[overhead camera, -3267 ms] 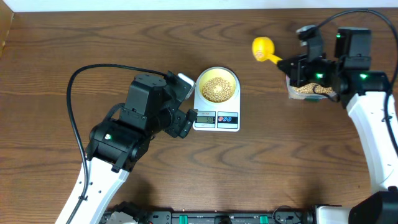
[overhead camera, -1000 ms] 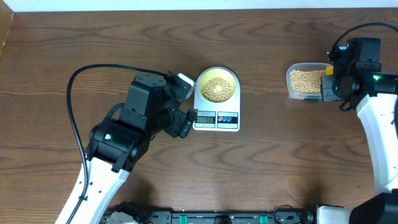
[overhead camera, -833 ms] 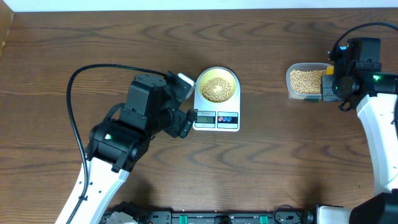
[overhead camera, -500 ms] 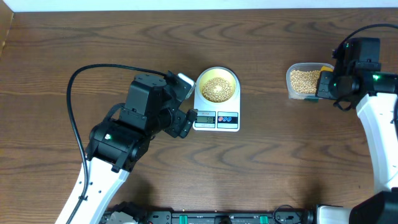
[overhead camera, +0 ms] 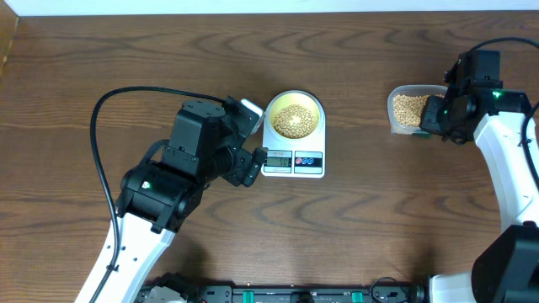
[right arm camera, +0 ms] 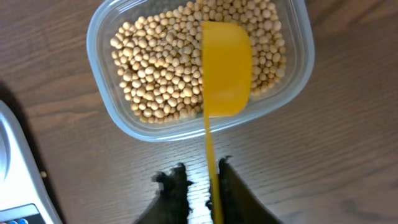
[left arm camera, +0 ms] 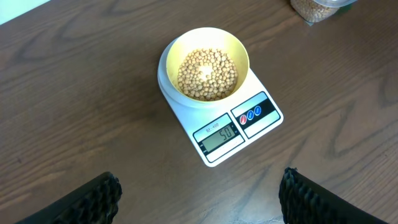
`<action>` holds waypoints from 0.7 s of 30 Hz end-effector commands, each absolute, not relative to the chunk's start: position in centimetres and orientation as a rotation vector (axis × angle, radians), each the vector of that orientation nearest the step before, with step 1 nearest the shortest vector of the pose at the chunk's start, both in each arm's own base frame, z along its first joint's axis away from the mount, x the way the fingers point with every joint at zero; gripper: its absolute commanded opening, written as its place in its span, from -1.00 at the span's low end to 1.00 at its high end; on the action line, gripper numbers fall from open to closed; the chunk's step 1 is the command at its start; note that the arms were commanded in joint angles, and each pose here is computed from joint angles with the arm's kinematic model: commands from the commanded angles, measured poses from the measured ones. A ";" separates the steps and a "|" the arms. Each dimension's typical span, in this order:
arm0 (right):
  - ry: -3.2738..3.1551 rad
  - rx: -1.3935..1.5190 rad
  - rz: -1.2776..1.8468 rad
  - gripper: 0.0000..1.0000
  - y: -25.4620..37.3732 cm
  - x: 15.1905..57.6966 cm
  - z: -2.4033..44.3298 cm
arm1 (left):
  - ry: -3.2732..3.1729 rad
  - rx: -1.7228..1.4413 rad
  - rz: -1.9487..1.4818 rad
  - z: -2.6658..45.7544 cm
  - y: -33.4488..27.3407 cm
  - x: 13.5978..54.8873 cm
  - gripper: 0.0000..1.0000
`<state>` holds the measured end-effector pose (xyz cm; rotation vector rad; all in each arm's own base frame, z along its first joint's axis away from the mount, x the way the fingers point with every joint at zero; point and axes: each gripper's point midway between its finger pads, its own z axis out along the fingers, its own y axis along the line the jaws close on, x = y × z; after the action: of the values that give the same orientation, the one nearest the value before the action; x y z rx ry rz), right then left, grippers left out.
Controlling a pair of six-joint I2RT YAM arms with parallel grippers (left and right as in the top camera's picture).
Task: Scoop item into bowl and weigh 50g on scale
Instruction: 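Lower the scoop into the soybean tub and release it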
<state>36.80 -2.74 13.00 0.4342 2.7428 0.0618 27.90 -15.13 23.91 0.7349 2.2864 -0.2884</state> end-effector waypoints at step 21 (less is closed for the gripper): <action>2.757 0.451 0.040 -0.21 -2.9 36.4 13.1 | 2.288 0.745 -0.292 23.8 -15.1 27.9 0.67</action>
<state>36.20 -2.79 12.77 0.4495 2.7664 0.0527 27.90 -15.13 23.91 0.7349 2.2864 -0.2884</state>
